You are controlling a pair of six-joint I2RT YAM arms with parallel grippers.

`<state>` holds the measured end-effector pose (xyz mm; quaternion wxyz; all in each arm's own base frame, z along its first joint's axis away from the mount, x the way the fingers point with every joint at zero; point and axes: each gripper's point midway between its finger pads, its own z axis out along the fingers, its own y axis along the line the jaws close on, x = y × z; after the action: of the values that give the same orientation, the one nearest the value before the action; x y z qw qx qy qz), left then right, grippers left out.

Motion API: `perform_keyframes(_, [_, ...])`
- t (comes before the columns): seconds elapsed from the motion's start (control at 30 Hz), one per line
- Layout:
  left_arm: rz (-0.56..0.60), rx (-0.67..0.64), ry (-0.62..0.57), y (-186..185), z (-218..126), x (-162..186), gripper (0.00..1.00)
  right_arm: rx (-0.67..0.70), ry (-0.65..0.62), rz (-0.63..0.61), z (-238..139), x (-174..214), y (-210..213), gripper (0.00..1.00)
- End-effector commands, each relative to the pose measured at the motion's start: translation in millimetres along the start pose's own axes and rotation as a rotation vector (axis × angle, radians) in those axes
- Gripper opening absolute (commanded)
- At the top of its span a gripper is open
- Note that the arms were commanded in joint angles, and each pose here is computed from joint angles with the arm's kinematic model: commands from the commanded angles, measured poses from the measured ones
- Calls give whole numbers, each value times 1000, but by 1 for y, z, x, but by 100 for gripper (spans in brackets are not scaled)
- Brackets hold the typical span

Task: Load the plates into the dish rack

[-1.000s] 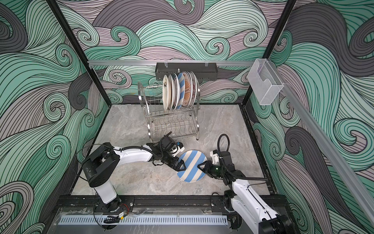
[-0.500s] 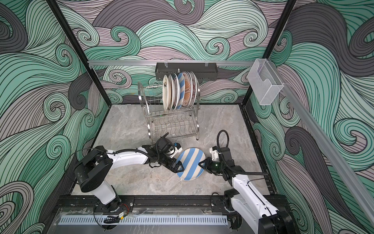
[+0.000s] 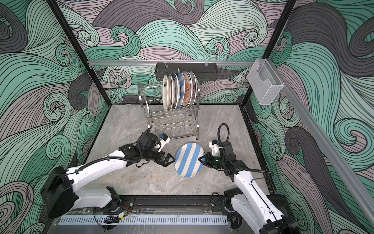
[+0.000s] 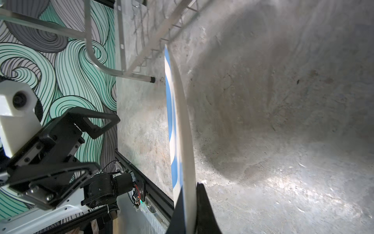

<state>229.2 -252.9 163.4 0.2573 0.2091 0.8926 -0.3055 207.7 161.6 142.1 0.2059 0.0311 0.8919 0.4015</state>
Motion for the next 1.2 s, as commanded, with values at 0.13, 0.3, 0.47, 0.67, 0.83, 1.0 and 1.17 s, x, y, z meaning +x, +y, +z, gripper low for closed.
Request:
perform_keyframes(0.13, [-77, -132, -121, 40, -77, -6, 99, -203, -88, -280, -41, -37, 110, 0])
perform_keyframes(0.3, [-150, -200, -211, 71, -118, -12, 99, -274, -116, -422, -57, -55, 170, 0])
perform_keyframes(0.47, [-268, -158, -214, 94, -115, -12, 99, -340, -196, -540, -67, -83, 230, 0])
perform_keyframes(0.67, [-233, -125, -178, 93, -107, -6, 99, -301, -315, -663, -60, -126, 296, 0])
perform_keyframes(0.83, [-246, -132, -91, 97, -99, 9, 99, -61, -476, -725, -48, -179, 327, 0])
perform_keyframes(1.0, [-228, -122, -128, 95, -101, 4, 99, 213, -640, -754, -44, -222, 337, 0])
perform_keyframes(1.17, [-225, -102, -130, 93, -98, 5, 99, 305, -743, -740, -46, -239, 346, 0])
